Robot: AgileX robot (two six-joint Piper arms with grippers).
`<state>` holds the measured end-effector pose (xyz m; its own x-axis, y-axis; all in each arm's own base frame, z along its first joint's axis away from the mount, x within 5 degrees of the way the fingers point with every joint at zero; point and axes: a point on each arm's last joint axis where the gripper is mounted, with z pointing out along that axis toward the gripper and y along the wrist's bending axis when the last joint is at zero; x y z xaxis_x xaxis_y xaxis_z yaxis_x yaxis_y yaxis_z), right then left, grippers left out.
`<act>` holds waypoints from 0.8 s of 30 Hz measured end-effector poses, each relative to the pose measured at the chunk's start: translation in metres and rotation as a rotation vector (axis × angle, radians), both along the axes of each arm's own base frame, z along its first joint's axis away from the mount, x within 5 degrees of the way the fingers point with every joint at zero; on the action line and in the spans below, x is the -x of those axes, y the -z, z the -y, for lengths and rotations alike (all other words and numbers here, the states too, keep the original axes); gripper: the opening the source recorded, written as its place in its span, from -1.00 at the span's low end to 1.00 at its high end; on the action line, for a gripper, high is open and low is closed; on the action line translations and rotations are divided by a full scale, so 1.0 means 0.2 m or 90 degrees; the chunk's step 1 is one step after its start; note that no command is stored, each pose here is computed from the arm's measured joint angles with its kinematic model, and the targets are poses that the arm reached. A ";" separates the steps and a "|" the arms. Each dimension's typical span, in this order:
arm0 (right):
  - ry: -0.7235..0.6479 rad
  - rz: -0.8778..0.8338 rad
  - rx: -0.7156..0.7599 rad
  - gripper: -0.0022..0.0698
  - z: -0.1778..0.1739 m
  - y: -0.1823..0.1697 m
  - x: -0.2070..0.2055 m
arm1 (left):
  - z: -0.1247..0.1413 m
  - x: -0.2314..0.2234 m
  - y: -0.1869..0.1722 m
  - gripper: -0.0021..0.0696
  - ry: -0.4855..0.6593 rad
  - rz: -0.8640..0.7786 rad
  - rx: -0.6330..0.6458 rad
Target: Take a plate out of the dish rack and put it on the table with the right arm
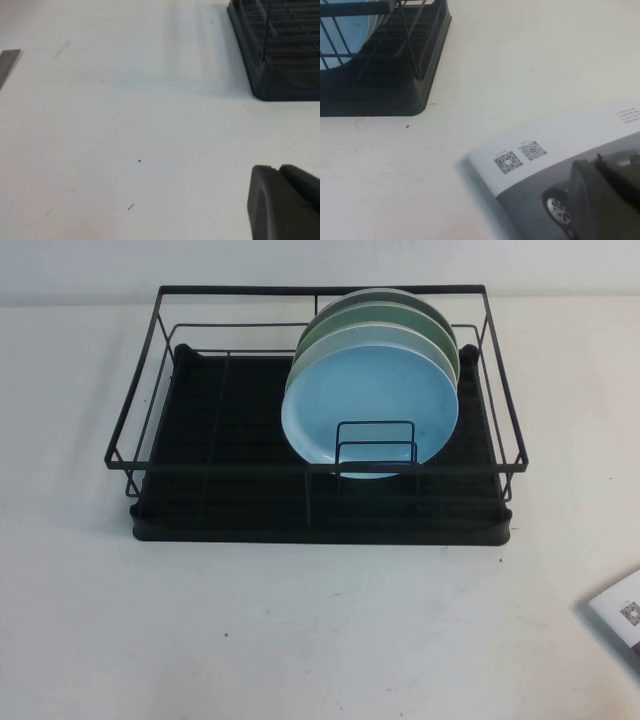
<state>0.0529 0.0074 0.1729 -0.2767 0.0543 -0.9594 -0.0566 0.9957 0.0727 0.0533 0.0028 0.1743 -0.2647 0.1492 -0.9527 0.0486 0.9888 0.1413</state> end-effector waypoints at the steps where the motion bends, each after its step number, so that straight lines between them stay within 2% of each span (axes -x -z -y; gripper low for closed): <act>1: 0.000 0.000 0.000 -0.99 0.00 0.00 0.00 | 0.00 0.00 0.00 -0.96 0.000 0.000 0.000; 24: -0.001 0.000 -0.013 -0.99 0.00 0.00 0.00 | 0.00 0.00 0.00 -0.96 0.000 0.000 0.000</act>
<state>0.0529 0.0081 0.1731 -0.2764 0.0741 -0.9582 -0.0582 0.9939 0.0936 0.0533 0.0028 0.1743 -0.2647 0.1492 -0.9527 0.0486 0.9888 0.1413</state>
